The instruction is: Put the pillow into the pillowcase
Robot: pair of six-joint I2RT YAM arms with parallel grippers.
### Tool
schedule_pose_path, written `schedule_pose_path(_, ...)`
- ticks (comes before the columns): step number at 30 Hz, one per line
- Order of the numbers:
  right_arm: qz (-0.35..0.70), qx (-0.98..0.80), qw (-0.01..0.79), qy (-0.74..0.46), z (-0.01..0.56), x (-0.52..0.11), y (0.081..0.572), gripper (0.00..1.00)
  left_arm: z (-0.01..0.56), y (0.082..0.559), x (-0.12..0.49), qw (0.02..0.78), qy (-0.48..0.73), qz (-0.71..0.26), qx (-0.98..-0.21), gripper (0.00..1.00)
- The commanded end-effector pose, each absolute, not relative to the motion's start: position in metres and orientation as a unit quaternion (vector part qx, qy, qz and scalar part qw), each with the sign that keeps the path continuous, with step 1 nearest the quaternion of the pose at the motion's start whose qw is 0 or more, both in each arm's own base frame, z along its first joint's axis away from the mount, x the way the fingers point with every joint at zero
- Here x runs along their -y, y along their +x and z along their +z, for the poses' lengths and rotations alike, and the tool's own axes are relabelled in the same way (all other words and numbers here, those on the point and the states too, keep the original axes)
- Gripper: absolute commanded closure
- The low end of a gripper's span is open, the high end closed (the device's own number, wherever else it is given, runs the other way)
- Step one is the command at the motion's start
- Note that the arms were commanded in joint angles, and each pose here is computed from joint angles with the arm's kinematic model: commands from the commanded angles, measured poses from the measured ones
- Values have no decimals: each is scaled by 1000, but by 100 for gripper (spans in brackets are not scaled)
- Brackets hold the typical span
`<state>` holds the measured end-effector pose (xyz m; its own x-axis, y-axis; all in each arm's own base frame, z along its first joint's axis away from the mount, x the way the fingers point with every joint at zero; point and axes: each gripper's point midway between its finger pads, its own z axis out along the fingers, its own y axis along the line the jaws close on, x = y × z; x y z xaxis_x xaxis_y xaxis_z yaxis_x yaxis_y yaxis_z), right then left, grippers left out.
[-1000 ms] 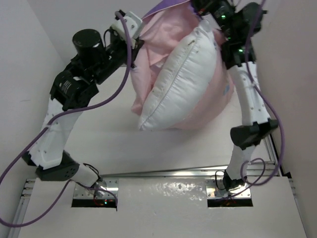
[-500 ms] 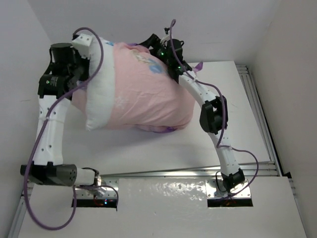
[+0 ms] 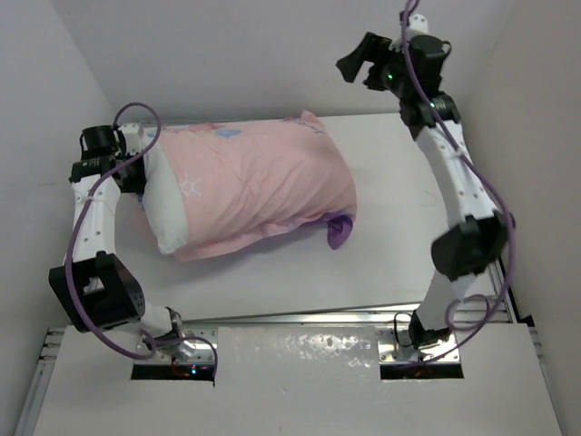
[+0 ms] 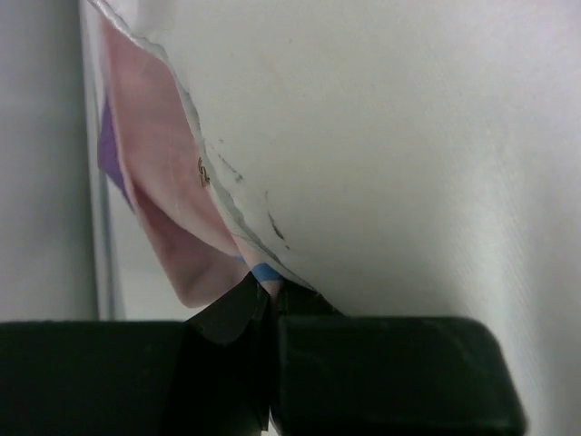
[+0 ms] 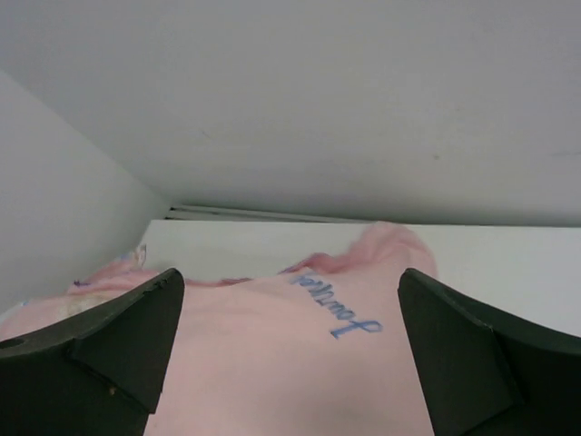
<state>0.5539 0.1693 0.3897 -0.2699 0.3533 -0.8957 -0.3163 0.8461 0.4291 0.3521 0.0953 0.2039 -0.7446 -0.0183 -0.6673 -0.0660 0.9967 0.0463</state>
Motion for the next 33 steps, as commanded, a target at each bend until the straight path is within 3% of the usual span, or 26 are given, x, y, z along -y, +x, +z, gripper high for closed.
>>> schedule_pose_path(1,218,-815,533,-67,316,-168,494,1,225,366,-117,423,-45,27,-905,100)
schedule_pose_path(10,313,-851,415,-68,172,-174,474,1,318,354,-102,508,21,31,-861,100)
schedule_pose_path(13,384,-838,378,-82,137,-196,463,1,286,351,-137,471,1,95,-877,100)
schedule_pose_path(18,503,-791,323,-130,118,-250,437,3,285,355,-128,466,10,40,-884,100)
schedule_pose_path(20,530,-775,310,-152,121,-269,423,22,326,366,-105,506,35,1,-862,100)
schedule_pose_path(21,536,-760,333,-158,133,-271,425,55,348,373,-86,524,51,-15,-850,100)
schedule_pose_path(22,535,-765,333,-133,133,-267,427,69,408,379,-74,571,72,-5,-818,100)
schedule_pose_path(23,532,-764,341,-128,142,-264,429,90,445,380,-61,602,84,-4,-794,100)
schedule_pose_path(24,527,-765,348,-121,151,-260,434,94,481,381,-33,632,115,-17,-766,100)
schedule_pose_path(25,519,-768,359,-112,158,-253,440,91,558,369,-16,704,142,-12,-695,100)
schedule_pose_path(26,506,-773,370,-102,163,-247,447,76,596,358,-4,742,154,-19,-652,100)
schedule_pose_path(27,498,-774,378,-101,179,-243,448,20,626,348,5,771,145,-47,-618,100)
schedule_pose_path(28,481,-775,394,-115,186,-238,451,1,667,332,11,818,156,-39,-553,100)
schedule_pose_path(30,436,-791,413,-116,203,-227,457,1,693,311,16,854,152,-40,-496,100)
schedule_pose_path(33,400,-797,440,-104,226,-217,461,1,700,304,17,862,146,-43,-483,100)
